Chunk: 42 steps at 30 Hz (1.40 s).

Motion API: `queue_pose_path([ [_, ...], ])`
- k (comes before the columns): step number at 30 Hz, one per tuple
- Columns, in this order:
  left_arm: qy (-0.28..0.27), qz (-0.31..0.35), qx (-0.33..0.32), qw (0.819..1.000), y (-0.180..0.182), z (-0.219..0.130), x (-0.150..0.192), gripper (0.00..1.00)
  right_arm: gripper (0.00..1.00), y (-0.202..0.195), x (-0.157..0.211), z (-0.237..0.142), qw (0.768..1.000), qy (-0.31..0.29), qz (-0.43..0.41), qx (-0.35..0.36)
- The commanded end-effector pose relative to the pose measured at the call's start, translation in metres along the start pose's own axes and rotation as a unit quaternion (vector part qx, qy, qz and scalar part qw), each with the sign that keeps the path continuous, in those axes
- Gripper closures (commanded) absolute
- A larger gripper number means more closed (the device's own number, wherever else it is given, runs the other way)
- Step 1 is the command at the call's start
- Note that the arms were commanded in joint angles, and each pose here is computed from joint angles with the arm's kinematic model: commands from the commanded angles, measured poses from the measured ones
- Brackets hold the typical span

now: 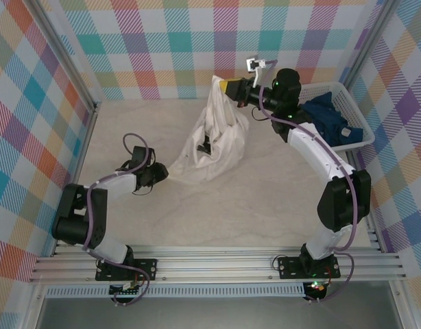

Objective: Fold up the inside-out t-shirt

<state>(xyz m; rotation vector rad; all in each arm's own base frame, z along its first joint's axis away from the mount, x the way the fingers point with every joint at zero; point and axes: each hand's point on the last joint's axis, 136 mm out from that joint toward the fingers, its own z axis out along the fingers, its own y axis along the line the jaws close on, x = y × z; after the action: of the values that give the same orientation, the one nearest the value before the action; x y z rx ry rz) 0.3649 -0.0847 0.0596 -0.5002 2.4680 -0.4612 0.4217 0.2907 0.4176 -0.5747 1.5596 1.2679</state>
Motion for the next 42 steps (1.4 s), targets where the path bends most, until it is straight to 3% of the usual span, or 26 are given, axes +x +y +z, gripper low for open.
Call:
queue_pose_path([
  [1, -0.076, 0.021, 0.103, 0.991, -0.053, -0.044, -0.038, 0.46, 1.0, 0.035, -0.004, -0.015, 0.998, 0.018, -0.053, -0.032],
  [6, -0.09, 0.106, 0.221, 0.965, -0.13, -0.083, -0.03, 0.25, 1.0, 0.037, 0.004, -0.019, 0.998, 0.033, -0.047, -0.029],
  [10, -0.064, 0.178, 0.252, 0.949, -0.179, -0.076, -0.013, 0.22, 1.0, 0.039, 0.007, -0.02, 0.998, 0.037, -0.046, -0.031],
  [12, -0.058, 0.191, 0.242, 0.95, -0.191, -0.062, -0.016, 0.23, 1.0, 0.042, 0.005, -0.022, 0.998, 0.037, -0.049, -0.031],
  [13, -0.057, 0.19, 0.235, 0.951, -0.193, -0.055, -0.019, 0.26, 1.0, 0.043, 0.006, -0.023, 0.997, 0.04, -0.05, -0.032],
  [16, -0.066, 0.177, 0.209, 0.96, -0.194, -0.037, -0.035, 0.59, 1.0, 0.05, 0.006, -0.031, 0.996, 0.05, -0.071, -0.022],
  [19, -0.084, 0.121, 0.179, 0.973, -0.167, -0.034, -0.059, 0.91, 1.0, 0.054, -0.009, -0.052, 0.994, 0.037, -0.101, 0.008],
  [21, -0.095, 0.047, 0.142, 0.984, -0.125, -0.031, -0.077, 0.97, 1.0, 0.057, -0.033, -0.075, 0.994, 0.001, -0.111, 0.019],
  [25, -0.081, -0.037, 0.1, 0.991, -0.064, -0.024, -0.077, 0.98, 1.0, 0.071, -0.056, -0.096, 0.991, -0.037, -0.126, 0.021],
  [28, -0.072, -0.041, 0.09, 0.993, -0.052, -0.025, -0.061, 0.88, 1.0, 0.067, -0.045, -0.093, 0.994, -0.029, -0.103, 0.007],
  [32, -0.077, -0.027, 0.081, 0.993, -0.045, -0.039, -0.051, 0.55, 1.0, 0.046, -0.014, -0.09, 0.998, -0.004, -0.069, 0.013],
  [37, -0.087, 0.024, 0.104, 0.99, -0.063, -0.068, -0.042, 0.38, 1.0, 0.024, 0.033, -0.08, 0.999, 0.046, -0.011, 0.016],
  [39, -0.092, 0.062, 0.143, 0.984, -0.085, -0.082, -0.035, 0.32, 1.0, 0.018, 0.053, -0.077, 0.998, 0.063, 0.012, 0.016],
  [42, -0.09, 0.153, 0.247, 0.953, -0.142, -0.103, -0.012, 0.23, 1.0, 0.014, 0.067, -0.077, 0.996, 0.079, 0.034, 0.018],
])
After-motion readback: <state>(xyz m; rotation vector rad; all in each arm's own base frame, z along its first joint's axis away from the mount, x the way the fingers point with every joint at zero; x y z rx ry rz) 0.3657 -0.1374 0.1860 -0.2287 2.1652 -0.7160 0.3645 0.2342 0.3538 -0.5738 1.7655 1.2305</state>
